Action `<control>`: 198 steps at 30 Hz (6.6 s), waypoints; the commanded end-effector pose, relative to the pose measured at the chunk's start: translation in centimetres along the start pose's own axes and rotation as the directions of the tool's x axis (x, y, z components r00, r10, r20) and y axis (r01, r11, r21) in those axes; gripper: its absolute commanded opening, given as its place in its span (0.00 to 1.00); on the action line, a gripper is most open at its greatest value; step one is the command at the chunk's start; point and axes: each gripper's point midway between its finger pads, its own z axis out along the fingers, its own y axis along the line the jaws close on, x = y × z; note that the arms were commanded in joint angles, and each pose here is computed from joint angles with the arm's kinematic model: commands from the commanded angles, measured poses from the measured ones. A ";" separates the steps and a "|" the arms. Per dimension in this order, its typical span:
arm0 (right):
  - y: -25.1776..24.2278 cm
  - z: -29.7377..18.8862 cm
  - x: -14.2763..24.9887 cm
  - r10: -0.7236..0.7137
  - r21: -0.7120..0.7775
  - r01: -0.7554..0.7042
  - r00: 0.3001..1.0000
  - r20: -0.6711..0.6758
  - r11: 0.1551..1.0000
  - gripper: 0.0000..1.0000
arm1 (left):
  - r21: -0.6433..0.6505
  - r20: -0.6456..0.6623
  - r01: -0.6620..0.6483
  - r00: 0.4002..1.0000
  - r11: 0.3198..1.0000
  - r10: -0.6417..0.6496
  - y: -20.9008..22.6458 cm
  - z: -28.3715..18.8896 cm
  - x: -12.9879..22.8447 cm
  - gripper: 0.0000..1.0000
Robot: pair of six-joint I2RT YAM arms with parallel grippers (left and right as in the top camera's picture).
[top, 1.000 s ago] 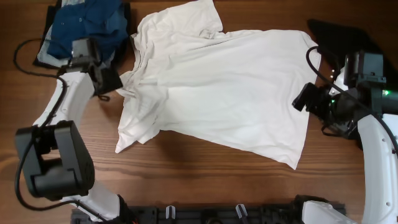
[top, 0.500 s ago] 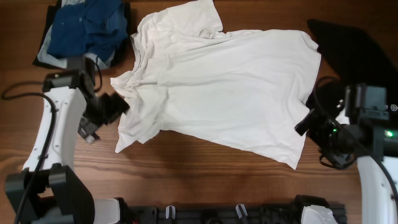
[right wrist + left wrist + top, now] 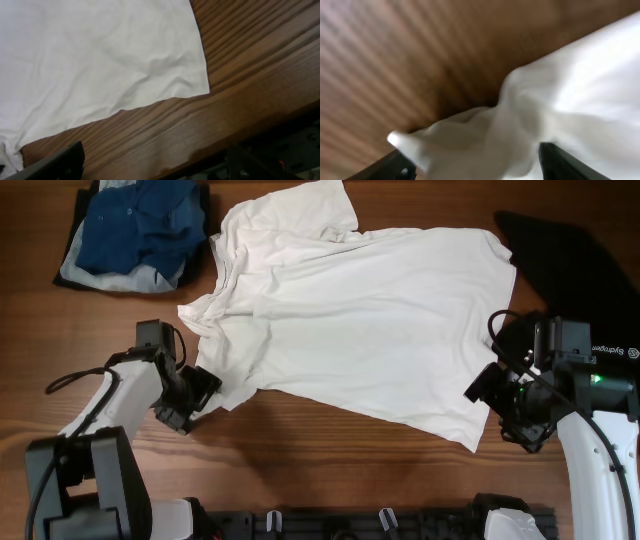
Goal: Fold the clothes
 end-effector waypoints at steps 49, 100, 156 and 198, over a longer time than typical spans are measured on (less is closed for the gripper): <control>0.5 8.9 -2.6 0.162 -0.011 -0.163 0.986 -0.026 0.987 0.04 | 0.322 0.205 -0.200 0.969 0.925 0.139 -7.5 -8.3 -1.9 0.04; 2.3 11.0 -13.0 -0.030 0.017 0.028 0.993 0.112 0.999 0.04 | 0.394 0.655 -0.488 0.744 0.779 0.135 -21.3 -10.1 -7.6 0.04; 8.8 -5.9 -17.8 -0.353 -0.026 0.374 0.894 0.277 0.927 0.99 | -0.169 0.744 -0.961 0.020 0.217 0.668 -47.9 -3.3 -5.0 1.00; 9.9 -6.0 -17.7 -0.334 -0.068 0.368 0.897 0.288 0.928 1.00 | -0.084 0.638 -0.954 0.170 0.287 0.751 -45.4 -4.4 -4.2 1.00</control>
